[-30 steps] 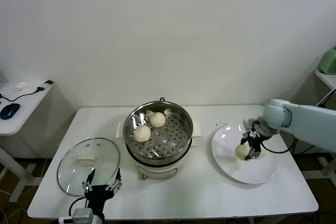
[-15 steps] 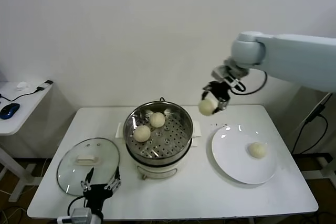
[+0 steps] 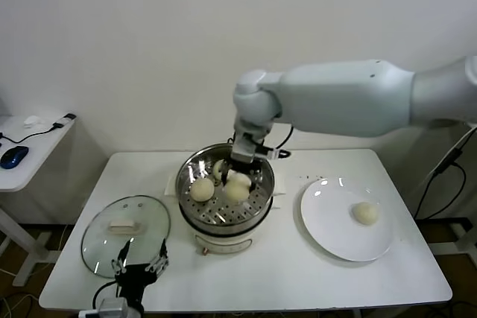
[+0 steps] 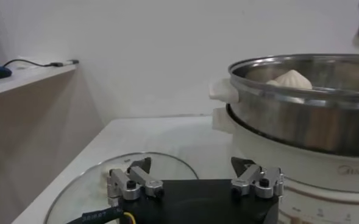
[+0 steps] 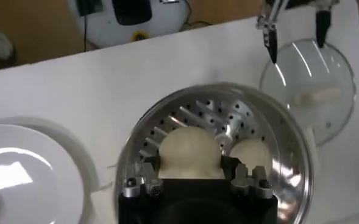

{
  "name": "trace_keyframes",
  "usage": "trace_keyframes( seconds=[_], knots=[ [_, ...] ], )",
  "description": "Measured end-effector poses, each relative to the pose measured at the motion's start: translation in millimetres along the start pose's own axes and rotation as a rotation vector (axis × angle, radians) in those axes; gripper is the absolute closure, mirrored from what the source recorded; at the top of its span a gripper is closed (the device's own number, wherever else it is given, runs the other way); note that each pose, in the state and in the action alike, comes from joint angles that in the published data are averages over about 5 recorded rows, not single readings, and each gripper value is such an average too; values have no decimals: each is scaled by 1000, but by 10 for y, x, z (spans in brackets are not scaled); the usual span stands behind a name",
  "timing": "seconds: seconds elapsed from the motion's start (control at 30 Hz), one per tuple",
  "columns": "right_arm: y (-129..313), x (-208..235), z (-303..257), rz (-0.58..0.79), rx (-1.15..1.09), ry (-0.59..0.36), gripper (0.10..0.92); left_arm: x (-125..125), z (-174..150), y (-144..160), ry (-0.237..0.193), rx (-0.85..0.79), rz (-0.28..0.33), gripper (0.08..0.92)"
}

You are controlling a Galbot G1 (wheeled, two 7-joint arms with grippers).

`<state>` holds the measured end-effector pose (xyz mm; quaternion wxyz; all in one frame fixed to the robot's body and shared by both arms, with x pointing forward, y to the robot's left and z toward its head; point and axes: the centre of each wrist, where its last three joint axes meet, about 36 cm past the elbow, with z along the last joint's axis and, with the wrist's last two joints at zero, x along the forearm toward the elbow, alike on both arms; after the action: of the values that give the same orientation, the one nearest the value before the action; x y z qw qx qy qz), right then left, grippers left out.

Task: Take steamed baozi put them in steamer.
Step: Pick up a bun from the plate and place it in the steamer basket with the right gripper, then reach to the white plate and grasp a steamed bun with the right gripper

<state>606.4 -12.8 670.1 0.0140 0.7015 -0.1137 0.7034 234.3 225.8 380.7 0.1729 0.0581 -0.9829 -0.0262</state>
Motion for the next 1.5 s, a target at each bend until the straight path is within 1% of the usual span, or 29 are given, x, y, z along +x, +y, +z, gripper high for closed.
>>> trace_keyframes(
  seconds=[0.2,0.43,0.7,0.8,0.93,1.03,1.17,1.3,1.4,1.5],
  knots=[
    [-123,-408,-32,-2,80,-6,361,0,7,0,1,0,-3,177],
    [-231,-741,-55,13,131,-11,361,0,16,0,-1,1,-9,177],
    [-265,-870,-58,10,148,-25,354,7,20,1,1,0,-10,177],
    [-271,-871,-53,7,149,-35,326,9,17,-2,0,1,-9,177],
    [-270,-792,-15,6,145,-45,235,11,8,-6,-3,1,-8,177],
    [-259,-682,33,4,136,-50,205,12,5,-11,-4,0,-8,177],
    [-191,-483,143,-1,97,-56,200,15,1,-21,-5,1,-6,177],
    [-11,-216,345,1,15,-48,199,13,-6,-28,-7,2,-3,177],
    [248,43,571,6,-92,-26,199,10,-10,-31,-10,3,-1,177],
    [633,331,821,12,-240,14,200,3,-10,-30,-12,3,-1,177]
  ],
)
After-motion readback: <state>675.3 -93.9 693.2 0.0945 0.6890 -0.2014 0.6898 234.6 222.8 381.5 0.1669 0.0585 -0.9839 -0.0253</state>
